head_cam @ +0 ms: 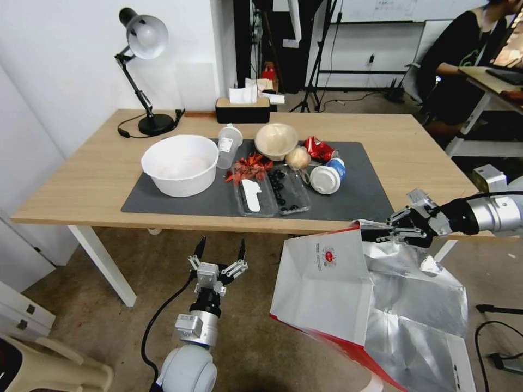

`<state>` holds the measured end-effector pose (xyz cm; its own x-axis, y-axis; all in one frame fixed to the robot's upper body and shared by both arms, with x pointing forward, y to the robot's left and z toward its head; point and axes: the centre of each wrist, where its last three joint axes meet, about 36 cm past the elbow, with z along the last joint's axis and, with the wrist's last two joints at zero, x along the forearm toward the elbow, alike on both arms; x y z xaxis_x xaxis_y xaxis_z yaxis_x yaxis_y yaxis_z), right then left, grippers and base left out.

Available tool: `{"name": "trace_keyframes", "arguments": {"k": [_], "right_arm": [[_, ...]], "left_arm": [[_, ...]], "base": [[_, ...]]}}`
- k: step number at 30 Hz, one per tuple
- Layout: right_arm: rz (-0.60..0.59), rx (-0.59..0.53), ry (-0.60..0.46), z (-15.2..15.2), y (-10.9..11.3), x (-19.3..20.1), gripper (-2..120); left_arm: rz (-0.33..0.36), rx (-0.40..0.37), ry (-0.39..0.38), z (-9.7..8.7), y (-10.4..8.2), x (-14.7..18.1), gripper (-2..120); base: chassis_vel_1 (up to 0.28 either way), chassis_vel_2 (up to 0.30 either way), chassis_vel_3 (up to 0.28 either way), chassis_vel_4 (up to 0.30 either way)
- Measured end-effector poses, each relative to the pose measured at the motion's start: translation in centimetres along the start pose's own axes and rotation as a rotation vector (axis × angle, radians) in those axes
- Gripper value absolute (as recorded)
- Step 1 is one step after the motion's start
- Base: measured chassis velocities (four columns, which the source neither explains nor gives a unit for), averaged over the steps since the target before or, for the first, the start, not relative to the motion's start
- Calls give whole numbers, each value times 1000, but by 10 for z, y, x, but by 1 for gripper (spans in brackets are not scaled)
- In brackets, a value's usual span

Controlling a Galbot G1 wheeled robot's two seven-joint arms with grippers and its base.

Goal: Pick up the food delivery bag from the floor and place it on the table.

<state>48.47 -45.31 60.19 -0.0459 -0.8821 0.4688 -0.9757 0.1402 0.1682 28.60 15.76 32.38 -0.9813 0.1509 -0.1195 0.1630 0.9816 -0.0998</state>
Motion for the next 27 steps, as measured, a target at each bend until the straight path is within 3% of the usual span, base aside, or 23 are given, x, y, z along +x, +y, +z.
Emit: {"name": "trace_keyframes", "arguments": {"k": [27], "right_arm": [[-6,2,-9,1,-2,-4,0]], "left_arm": [[-3,1,-5,2,-1,-4,100]], "base": [[0,0,0,0]]}}
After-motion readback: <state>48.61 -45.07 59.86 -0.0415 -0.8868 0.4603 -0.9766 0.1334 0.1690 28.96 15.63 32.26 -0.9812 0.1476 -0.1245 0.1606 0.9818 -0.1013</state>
